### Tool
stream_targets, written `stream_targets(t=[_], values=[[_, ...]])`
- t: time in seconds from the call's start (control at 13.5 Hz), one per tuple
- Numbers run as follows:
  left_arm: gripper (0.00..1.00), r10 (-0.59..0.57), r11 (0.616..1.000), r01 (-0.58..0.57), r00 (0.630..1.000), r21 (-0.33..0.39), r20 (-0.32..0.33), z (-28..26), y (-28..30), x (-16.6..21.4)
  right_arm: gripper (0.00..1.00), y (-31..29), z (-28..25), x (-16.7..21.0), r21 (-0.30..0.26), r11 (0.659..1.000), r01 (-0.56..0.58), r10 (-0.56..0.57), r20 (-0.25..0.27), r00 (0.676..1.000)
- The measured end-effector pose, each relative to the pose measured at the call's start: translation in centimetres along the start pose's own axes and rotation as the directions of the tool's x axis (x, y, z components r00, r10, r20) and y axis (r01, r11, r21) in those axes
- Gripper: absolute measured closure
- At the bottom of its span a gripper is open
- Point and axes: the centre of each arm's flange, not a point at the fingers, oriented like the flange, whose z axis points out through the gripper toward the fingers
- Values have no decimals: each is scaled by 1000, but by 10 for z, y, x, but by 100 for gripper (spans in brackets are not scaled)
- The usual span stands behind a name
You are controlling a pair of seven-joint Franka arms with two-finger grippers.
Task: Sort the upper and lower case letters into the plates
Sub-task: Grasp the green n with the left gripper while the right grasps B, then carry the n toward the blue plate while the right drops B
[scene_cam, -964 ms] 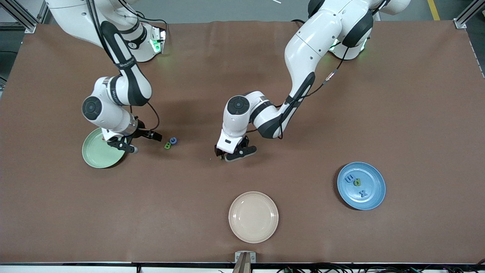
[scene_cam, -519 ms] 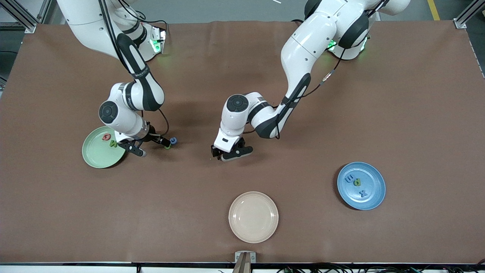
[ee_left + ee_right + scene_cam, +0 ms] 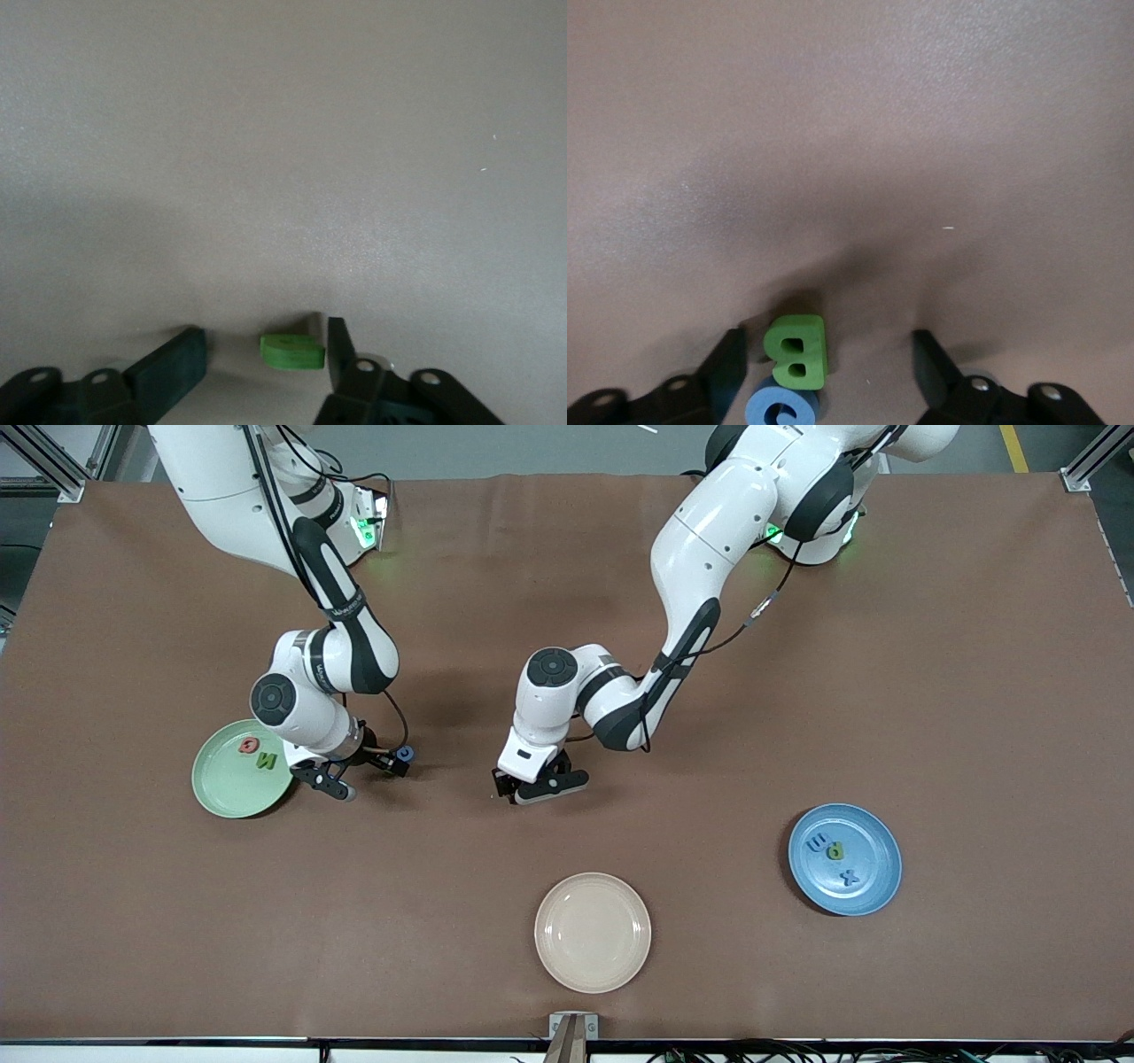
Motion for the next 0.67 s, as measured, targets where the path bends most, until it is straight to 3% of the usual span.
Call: stream_targets(t=[0.22,0.45,0.67], values=[[44,-1,1000,1,1000,0,-3,0,0,2,59,-11,-4,-2,9,1000,13,-13,-8,1000],[55,-1,1000,1,1000,1,-5,0,-1,2,67,-11,-4,-2,9,1000,13,-13,-8,1000],[56,-1,1000,1,1000,1,-5,0,-1,3,67,-9,-6,0,6,1000,14,-14,-2,1000]])
